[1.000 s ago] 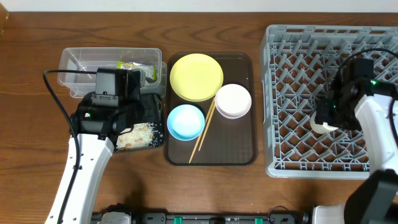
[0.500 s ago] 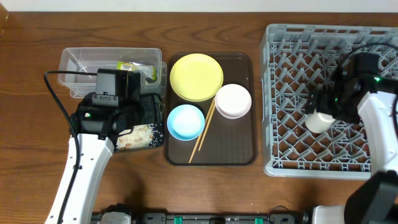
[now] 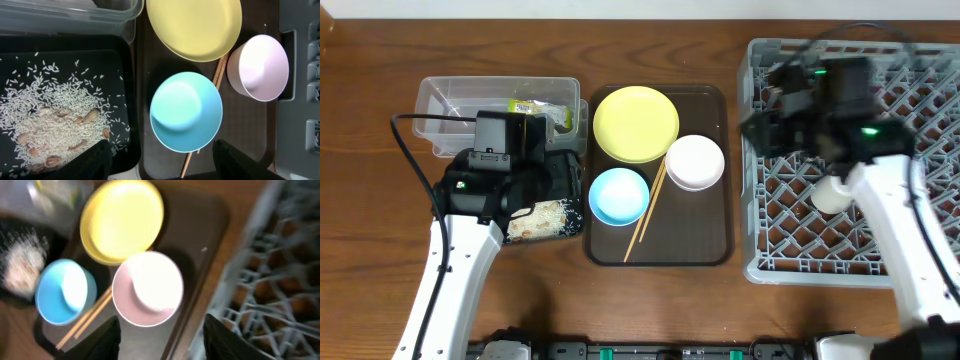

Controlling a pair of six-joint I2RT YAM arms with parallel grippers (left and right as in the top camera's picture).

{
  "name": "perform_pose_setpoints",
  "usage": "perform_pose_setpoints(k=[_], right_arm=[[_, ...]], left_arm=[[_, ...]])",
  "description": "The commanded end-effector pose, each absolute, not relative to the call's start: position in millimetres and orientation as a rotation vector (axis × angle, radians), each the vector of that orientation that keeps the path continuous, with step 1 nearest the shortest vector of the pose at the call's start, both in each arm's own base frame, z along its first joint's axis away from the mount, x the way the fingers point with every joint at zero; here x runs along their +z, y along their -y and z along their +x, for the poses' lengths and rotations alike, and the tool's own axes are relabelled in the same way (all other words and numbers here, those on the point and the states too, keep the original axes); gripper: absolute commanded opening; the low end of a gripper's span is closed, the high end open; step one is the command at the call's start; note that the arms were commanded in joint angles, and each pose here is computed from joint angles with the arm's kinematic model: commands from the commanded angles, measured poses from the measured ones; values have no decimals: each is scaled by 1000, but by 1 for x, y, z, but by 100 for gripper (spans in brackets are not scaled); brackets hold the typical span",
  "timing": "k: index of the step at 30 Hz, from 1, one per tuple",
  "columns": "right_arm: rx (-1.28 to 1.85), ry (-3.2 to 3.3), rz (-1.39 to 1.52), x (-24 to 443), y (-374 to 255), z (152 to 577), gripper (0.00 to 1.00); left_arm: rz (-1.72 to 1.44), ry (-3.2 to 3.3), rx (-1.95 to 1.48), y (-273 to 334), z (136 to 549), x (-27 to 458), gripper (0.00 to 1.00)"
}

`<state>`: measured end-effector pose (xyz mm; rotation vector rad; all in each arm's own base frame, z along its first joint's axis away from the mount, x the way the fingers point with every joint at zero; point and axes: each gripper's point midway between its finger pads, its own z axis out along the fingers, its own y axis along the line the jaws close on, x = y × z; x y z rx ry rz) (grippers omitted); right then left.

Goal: Sort waste into correct bins and load items into the dishwasher rack
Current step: 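Grasp the pink bowl with the right gripper and lift it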

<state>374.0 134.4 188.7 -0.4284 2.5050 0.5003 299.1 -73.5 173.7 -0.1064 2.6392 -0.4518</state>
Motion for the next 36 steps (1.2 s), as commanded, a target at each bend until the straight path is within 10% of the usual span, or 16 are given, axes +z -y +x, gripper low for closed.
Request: perform_pose_setpoints(k=[1, 16, 23, 36], right_arm=[[353, -2592, -459, 155, -147, 378, 52], [98, -2767, -335, 45, -159, 402, 42], [74, -2846, -338, 24, -155, 391, 1], [-120, -2472, -76, 160, -98, 425, 1]], left_arm=[[-98, -2640, -437, 71, 301, 174, 67], [-98, -2641, -437, 71, 301, 174, 68], [-98, -2641, -437, 71, 301, 174, 68], [-98, -2641, -437, 71, 301, 174, 67]])
